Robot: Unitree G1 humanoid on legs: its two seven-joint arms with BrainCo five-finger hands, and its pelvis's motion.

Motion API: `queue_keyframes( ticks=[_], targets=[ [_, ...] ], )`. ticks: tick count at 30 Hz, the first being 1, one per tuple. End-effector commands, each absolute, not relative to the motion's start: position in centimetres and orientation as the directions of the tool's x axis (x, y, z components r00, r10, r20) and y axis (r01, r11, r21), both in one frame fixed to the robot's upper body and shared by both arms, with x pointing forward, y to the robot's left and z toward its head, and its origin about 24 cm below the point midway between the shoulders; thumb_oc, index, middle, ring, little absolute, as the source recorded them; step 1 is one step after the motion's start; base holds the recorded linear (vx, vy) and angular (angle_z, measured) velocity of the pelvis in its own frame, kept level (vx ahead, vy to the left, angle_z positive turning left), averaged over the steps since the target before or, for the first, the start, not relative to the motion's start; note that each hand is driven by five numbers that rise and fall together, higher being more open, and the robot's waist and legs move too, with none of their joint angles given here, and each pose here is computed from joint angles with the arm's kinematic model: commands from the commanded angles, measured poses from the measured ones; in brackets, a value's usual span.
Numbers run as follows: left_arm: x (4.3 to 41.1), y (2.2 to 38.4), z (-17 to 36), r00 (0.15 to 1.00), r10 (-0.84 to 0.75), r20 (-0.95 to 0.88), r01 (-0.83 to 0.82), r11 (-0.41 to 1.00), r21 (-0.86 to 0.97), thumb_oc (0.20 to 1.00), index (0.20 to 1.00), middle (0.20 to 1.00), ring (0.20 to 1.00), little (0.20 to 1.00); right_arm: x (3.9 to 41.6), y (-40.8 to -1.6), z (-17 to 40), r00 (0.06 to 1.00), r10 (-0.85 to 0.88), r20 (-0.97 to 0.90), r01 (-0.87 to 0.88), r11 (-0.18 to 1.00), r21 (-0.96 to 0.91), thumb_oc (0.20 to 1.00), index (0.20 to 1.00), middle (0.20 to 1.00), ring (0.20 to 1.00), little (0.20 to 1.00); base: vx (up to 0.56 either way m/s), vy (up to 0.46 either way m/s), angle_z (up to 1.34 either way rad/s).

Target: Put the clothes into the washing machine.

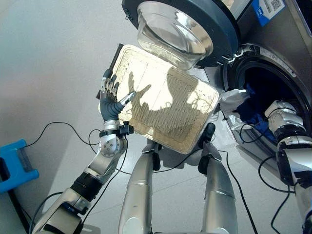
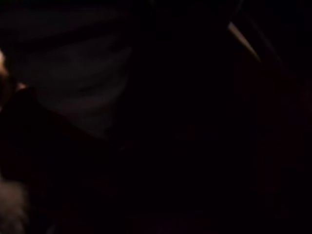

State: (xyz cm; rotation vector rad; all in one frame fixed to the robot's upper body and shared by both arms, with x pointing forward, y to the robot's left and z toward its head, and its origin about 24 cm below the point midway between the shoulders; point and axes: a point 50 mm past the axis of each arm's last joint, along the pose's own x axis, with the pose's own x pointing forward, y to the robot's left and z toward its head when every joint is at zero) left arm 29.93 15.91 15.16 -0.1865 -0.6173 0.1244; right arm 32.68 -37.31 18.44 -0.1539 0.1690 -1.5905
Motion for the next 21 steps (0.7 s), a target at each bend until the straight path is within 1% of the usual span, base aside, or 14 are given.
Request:
queue_keyframes(
  ticks=[1,3,5,6,7,8,9,12,15,18,21],
  targets=[
    [29.1,15.1,16.5,0.752,0.15,0.642,0.006,0.972,-0.235,1.0,1.0,1.0,1.0,1.0,29.0,-42.3,22.3,-0.086,-0.966,0.242,0.855,-0.196,-0.48,1.0,1.0,1.0,1.0,1.0,0.05,-0.034,0.0],
    [29.1,15.2,16.7,0.745,0.145,0.651,0.009,0.974,-0.228,1.0,1.0,1.0,1.0,1.0,28.8,-42.7,22.1,-0.056,-0.974,0.218,0.834,-0.165,-0.527,1.0,1.0,1.0,1.0,1.0,0.0,-0.02,0.0],
    [28.9,14.9,16.3,0.754,0.131,0.644,0.014,0.977,-0.215,1.0,1.0,1.0,1.0,1.0,28.5,-43.1,21.2,-0.015,-0.978,0.208,0.769,-0.144,-0.623,1.0,1.0,1.0,1.0,1.0,0.03,-0.013,0.0],
    [28.9,14.8,16.3,0.755,0.124,0.644,0.018,0.977,-0.21,1.0,1.0,1.0,1.0,1.0,28.5,-43.3,21.1,0.009,-0.982,0.187,0.757,-0.116,-0.643,1.0,1.0,1.0,1.0,1.0,0.0,0.0,0.0],
    [28.9,14.8,16.3,0.753,0.114,0.648,0.023,0.98,-0.199,1.0,1.0,1.0,1.0,1.0,28.6,-43.4,20.7,0.051,-0.99,0.128,0.746,-0.048,-0.664,1.0,1.0,1.0,1.0,1.0,0.0,0.0,0.0],
    [28.9,14.8,16.3,0.752,0.112,0.65,0.023,0.98,-0.196,1.0,1.0,1.0,1.0,1.0,28.6,-43.4,20.5,0.061,-0.992,0.112,0.743,-0.03,-0.669,1.0,1.0,1.0,1.0,1.0,0.0,0.0,0.0],
    [28.8,14.8,16.4,0.751,0.105,0.652,0.025,0.982,-0.187,1.0,1.0,1.0,1.0,1.0,28.6,-43.5,20.1,0.086,-0.994,0.065,0.733,0.018,-0.68,1.0,1.0,1.0,1.0,1.0,0.0,0.0,0.0],
    [28.7,15.1,16.3,0.755,0.099,0.649,0.025,0.984,-0.179,1.0,1.0,1.0,1.0,1.0,28.3,-43.8,19.5,0.096,-0.995,0.026,0.731,0.053,-0.68,1.0,1.0,1.0,1.0,1.0,0.0,0.0,0.0],
    [28.8,15.2,16.2,0.757,0.092,0.647,0.026,0.985,-0.171,1.0,1.0,1.0,1.0,1.0,28.3,-43.8,19.4,0.097,-0.995,0.031,0.761,0.054,-0.647,1.0,1.0,1.0,1.0,1.0,0.0,0.0,0.0],
    [28.7,15.1,16.4,0.748,0.08,0.659,0.032,0.987,-0.156,1.0,1.0,1.0,1.0,1.0,28.8,-43.3,20.8,0.058,-0.985,0.163,0.836,-0.042,-0.547,1.0,1.0,1.0,1.0,1.0,-0.01,-0.001,0.0],
    [28.8,15.0,16.2,0.754,0.084,0.652,0.029,0.987,-0.16,1.0,1.0,1.0,1.0,1.0,29.3,-42.6,21.0,0.06,-0.969,0.241,0.855,-0.075,-0.513,1.0,1.0,1.0,1.0,1.0,-0.03,0.013,0.01]
  ],
)
